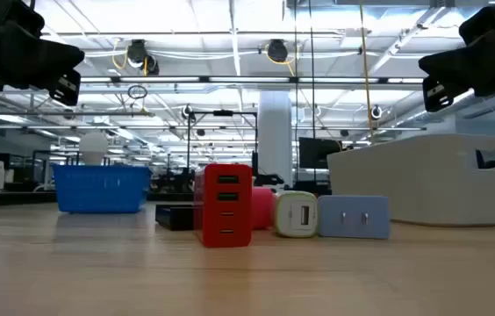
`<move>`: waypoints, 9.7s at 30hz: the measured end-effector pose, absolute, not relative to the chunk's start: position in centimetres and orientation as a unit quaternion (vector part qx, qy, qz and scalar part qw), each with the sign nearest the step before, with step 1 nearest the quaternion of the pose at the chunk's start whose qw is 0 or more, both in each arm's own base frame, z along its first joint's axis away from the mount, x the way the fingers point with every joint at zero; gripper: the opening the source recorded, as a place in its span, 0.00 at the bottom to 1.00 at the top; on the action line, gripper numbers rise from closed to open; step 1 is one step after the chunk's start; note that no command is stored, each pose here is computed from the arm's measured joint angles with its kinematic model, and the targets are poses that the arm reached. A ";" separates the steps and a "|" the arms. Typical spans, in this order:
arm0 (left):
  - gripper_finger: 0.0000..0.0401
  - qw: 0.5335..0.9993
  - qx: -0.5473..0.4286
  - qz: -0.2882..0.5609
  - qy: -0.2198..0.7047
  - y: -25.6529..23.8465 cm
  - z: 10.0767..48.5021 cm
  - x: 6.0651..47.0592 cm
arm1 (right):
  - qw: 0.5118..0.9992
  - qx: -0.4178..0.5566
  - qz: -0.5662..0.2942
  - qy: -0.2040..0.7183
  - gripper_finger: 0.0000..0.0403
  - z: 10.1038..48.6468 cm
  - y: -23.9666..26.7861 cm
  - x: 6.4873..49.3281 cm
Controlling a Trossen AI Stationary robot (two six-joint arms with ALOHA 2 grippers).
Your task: Pick & Place Office items
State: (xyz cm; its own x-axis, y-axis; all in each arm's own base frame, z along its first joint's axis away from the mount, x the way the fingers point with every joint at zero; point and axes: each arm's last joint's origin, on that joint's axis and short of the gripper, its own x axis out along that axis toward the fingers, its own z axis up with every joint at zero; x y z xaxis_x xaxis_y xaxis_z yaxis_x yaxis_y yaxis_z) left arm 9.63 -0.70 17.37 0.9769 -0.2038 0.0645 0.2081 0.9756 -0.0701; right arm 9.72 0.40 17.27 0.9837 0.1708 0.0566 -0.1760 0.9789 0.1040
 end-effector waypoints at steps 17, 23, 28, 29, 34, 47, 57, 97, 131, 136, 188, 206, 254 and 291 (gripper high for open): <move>0.08 0.993 -0.038 -0.104 -0.028 -0.7 17.4 9.6 | 0.994 0.054 0.087 -0.024 0.00 17.3 0.4 9.7; 0.08 0.993 -0.038 -0.104 -0.028 -0.7 17.4 9.6 | 0.994 0.054 0.087 -0.024 0.00 17.3 0.4 9.7; 0.08 0.993 -0.038 -0.103 -0.028 -0.7 17.4 9.6 | 0.994 0.054 0.087 -0.024 0.00 17.3 0.4 9.7; 0.08 0.993 -0.038 -0.104 -0.028 -0.7 17.4 9.6 | 0.994 0.054 0.087 -0.024 0.00 17.3 0.4 9.7; 0.08 0.993 -0.038 -0.104 -0.028 -0.7 17.4 9.6 | 0.994 0.054 0.087 -0.024 0.00 17.3 0.4 9.7; 0.08 0.993 -0.038 -0.104 -0.028 -0.7 17.4 9.6 | 0.994 0.054 0.087 -0.024 0.00 17.3 0.4 9.7; 0.08 0.993 -0.038 -0.104 -0.029 -0.7 17.4 9.6 | 0.994 0.054 0.087 -0.024 0.00 17.3 0.4 9.7; 0.08 0.993 -0.027 -0.078 -0.083 -0.5 18.4 9.5 | 0.994 0.054 0.087 -0.024 0.00 17.3 0.4 9.7; 0.08 0.991 -0.021 0.085 -0.104 0.5 19.0 11.1 | 0.993 0.039 -0.003 -0.109 0.00 18.9 -0.1 9.9; 0.08 0.982 0.060 0.119 -0.136 0.7 20.4 12.4 | 0.988 -0.023 -0.054 -0.140 0.00 19.7 -0.4 10.4; 0.08 0.993 -0.028 0.101 0.050 6.3 19.3 22.8 | 0.996 0.003 -0.036 0.081 0.00 20.0 -4.4 16.9; 0.08 0.995 -0.034 0.094 0.028 6.0 19.7 22.9 | 0.958 0.007 -0.099 0.268 0.41 23.4 -4.5 21.4; 0.08 0.994 -0.008 0.089 0.064 5.9 19.0 22.8 | 0.833 -0.183 0.104 0.512 0.75 20.2 -1.4 36.0; 0.08 0.994 -0.001 0.083 0.064 5.7 19.0 22.8 | 0.818 -0.119 0.156 0.541 0.75 16.2 -2.8 36.9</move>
State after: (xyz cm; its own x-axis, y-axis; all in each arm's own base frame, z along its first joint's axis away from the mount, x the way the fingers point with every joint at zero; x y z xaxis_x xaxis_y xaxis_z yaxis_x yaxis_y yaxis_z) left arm 22.84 5.73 19.01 0.9779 0.1656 -0.1276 -0.1657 0.9861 0.0097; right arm 36.88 -2.78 16.25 0.3659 0.1267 -0.9220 -0.3838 0.9231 -0.0254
